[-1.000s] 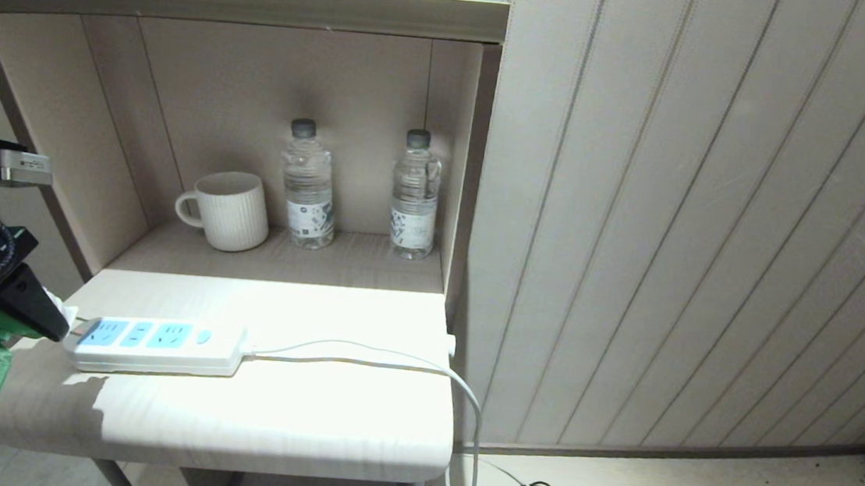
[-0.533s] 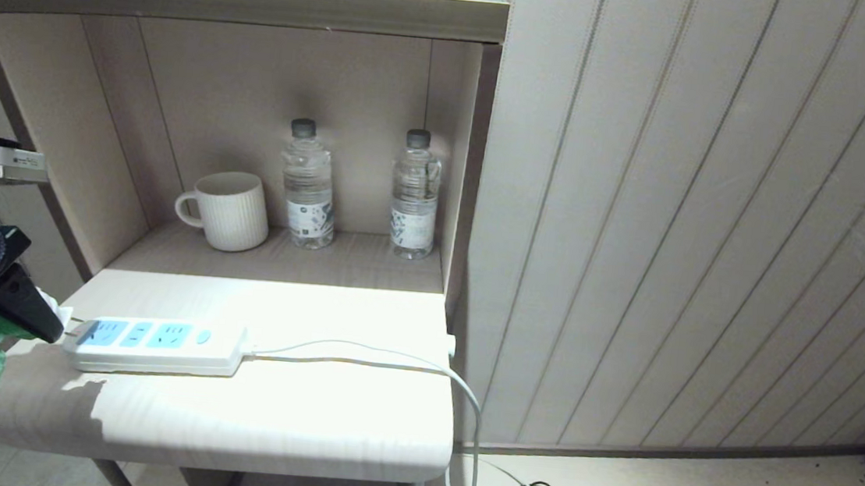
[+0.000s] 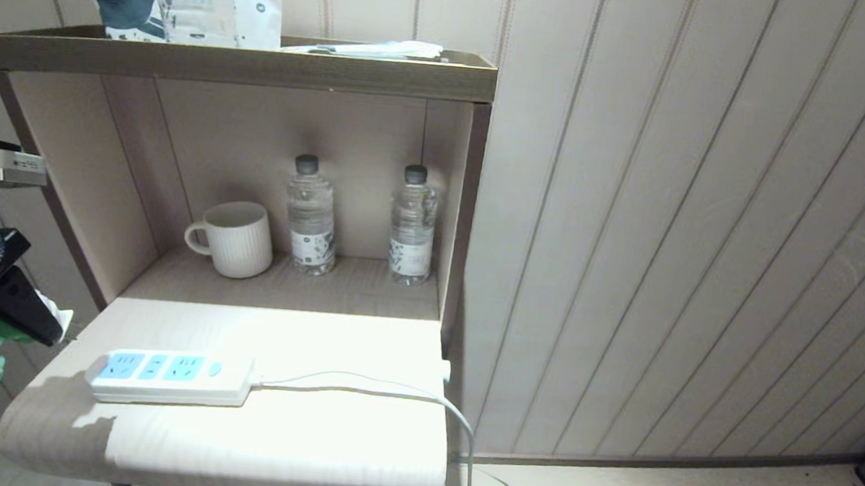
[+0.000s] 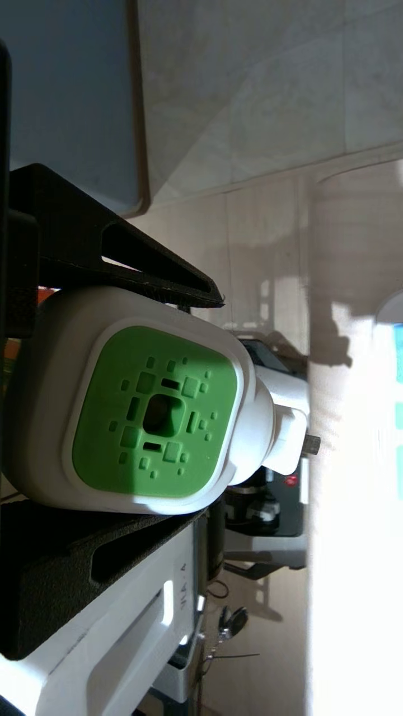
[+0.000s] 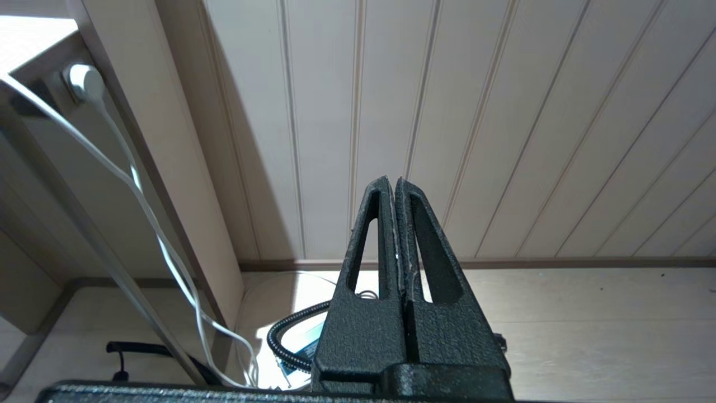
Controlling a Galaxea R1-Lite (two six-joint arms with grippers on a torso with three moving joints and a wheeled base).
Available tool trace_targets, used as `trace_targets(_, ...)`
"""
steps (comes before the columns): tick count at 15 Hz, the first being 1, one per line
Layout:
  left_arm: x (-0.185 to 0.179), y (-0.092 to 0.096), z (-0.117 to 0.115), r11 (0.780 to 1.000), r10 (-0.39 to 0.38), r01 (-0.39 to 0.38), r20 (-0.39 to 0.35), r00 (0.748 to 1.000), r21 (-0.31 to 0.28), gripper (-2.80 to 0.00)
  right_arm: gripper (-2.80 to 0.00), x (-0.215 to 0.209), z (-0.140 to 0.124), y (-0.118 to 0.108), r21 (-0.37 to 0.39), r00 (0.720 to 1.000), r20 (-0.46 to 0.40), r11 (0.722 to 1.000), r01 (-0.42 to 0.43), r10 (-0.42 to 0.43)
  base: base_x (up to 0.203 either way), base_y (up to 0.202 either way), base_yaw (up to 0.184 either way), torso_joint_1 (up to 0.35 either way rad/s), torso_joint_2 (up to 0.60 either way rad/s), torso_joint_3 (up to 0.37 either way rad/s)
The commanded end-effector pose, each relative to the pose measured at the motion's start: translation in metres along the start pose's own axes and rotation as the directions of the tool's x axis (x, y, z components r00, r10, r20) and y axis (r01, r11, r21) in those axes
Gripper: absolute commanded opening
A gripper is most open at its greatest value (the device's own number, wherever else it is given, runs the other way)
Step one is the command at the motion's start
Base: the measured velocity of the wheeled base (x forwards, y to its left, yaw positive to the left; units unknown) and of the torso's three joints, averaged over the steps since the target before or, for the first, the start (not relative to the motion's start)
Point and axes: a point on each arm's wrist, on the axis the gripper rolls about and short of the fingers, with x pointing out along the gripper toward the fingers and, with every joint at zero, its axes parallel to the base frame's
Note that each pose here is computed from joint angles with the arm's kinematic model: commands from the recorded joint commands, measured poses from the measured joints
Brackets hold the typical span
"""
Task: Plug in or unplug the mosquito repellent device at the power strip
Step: Insert the plug into the socket
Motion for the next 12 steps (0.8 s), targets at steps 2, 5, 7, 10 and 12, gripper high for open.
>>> trace_targets(2,0.007,0.001,0.001,1.000,-0.005,0.004,-0.034,0.999,-0.004,-2.80,-2.80,0.000,0.000,0.000,-0.001,1.000,0.000,1.000,-0.001,0.001,0.000,0.000,0.000,0.067,-0.16,-0.094)
trace_targets(5,0.027,0.001,0.008,1.000,-0.014,0.013,-0.086,0.996,-0.004,-2.80,-2.80,0.000,0.000,0.000,-0.001,1.000,0.000,1.000,-0.001,0.001,0.000,0.000,0.000,0.017,-0.03,-0.018)
trace_targets(7,0.057,0.004,0.024,1.000,-0.015,0.014,-0.121,0.992,-0.009,-2.80,-2.80,0.000,0.000,0.000,-0.001,1.000,0.000,1.000,-0.001,0.001,0.000,0.000,0.000,0.000,0.00,0.000)
trace_targets(10,0.087,0.007,0.045,1.000,-0.004,0.000,-0.142,0.990,-0.028,-2.80,-2.80,0.000,0.000,0.000,-0.001,1.000,0.000,1.000,-0.001,0.001,0.000,0.000,0.000,0.000,0.00,0.000)
trace_targets(12,0.083,0.007,0.057,1.000,-0.003,0.000,-0.111,0.994,-0.024,-2.80,-2.80,0.000,0.000,0.000,-0.001,1.000,0.000,1.000,-0.001,0.001,0.000,0.000,0.000,0.000,0.00,0.000)
